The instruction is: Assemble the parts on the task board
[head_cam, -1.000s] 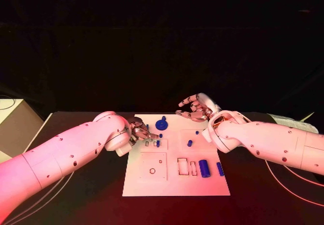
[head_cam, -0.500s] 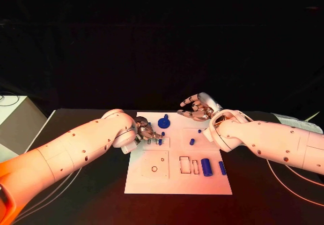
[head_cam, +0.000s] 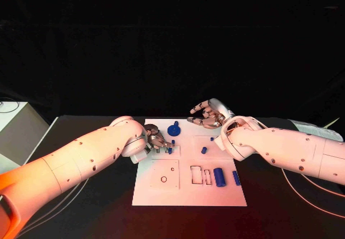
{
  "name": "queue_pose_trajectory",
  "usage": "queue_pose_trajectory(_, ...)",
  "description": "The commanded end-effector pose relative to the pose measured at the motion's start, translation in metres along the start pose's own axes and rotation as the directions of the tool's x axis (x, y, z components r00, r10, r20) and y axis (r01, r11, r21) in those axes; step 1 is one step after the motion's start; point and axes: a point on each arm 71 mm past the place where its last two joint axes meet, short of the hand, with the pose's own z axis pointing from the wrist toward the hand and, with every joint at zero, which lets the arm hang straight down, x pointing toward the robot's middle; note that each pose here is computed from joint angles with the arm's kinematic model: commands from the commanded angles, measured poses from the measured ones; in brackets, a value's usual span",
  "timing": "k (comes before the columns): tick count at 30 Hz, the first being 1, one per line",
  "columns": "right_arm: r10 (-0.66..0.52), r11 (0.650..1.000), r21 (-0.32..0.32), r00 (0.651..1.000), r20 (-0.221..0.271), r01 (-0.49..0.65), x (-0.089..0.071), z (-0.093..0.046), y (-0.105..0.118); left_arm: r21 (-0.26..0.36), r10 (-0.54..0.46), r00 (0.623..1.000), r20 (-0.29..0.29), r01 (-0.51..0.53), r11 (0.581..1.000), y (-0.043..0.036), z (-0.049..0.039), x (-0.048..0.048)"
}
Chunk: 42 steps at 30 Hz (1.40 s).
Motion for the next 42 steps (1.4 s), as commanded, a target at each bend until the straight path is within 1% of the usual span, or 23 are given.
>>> queue_pose_trajectory(1, -0.014, 1.0, -0.008, 1.0, -0.018, 0.013, 0.0017, 0.0002, 0.001, 0.016, 0.003, 1.0, -0.018, -0.003, 1.0, -0.0026, 0.0007, 0.0021)
queue_pose_trajectory(13, -0.016, 1.0, -0.003, 1.0, -0.024, 0.016, 0.0027, 0.0006, 0.0005, 0.008, 0.001, 1.0, -0.031, -0.001, 1.0, 0.0001, 0.0033, 0.0026)
queue_pose_trajectory(26, -0.016, 1.0, -0.003, 0.999, -0.03, 0.016, 0.0044, 0.0007, 0.0014, 0.003, 0.003, 0.999, -0.047, -0.003, 1.0, 0.0014, 0.0065, 0.0065)
queue_pose_trajectory(42, -0.019, 1.0, -0.002, 0.999, -0.034, 0.019, 0.005, 0.0009, 0.0013, 0.004, -0.007, 0.998, -0.06, 0.007, 1.0, 0.0026, 0.007, 0.0079)
